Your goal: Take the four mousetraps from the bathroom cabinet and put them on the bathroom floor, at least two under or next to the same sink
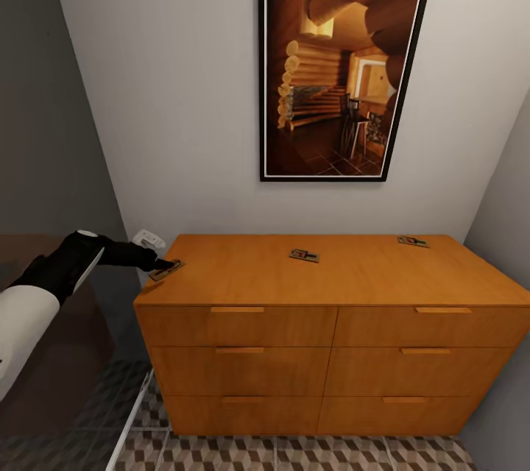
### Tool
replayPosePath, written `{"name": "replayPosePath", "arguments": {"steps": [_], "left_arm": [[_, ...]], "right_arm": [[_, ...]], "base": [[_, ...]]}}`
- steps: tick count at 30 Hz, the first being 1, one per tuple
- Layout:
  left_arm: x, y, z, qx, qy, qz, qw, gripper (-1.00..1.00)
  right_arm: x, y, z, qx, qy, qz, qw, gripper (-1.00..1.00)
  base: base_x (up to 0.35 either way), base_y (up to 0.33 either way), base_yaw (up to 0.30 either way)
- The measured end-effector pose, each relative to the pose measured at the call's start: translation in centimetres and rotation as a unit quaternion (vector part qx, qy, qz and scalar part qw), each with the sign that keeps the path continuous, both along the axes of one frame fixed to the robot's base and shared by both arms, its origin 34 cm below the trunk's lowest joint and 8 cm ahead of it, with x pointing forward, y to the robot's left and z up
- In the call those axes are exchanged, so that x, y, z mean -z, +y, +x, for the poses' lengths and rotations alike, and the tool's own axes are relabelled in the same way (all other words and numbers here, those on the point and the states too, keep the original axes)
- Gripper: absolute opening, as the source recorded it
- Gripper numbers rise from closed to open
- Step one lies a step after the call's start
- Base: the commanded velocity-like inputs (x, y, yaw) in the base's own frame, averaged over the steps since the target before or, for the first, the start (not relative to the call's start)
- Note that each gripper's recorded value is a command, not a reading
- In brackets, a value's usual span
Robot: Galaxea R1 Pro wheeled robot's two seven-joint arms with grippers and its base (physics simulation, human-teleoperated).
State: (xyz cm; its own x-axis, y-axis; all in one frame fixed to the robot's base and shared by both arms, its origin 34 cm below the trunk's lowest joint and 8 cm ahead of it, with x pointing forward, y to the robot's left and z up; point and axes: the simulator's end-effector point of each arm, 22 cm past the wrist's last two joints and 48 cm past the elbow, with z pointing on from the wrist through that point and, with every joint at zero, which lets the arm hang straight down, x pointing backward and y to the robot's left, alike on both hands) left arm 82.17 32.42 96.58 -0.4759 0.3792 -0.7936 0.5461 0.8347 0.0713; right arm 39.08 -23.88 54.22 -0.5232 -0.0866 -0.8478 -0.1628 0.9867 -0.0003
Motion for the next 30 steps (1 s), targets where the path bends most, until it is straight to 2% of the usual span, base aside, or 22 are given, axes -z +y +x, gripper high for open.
{"name": "replayPosePath", "arguments": {"steps": [6,15,30], "left_arm": [[0.32,0.09,0.05,0.004,-0.005,0.001,1.0000,1.00],[0.42,0.16,0.03,0.004,-0.005,0.001,1.0000,1.00],[1.00,0.29,-0.07,0.002,0.002,0.000,1.0000,1.00]], "right_arm": [[0.00,0.00,0.00,0.000,0.000,0.000,1.0000,-1.00],[-0.01,-0.02,0.00,0.000,0.000,0.000,1.0000,-1.00],[0.03,-0.01,-0.03,0.000,0.001,0.000,1.0000,-1.00]], "base": [[0.013,0.000,0.000],[0.156,0.000,0.000],[0.008,0.000,0.000]]}}
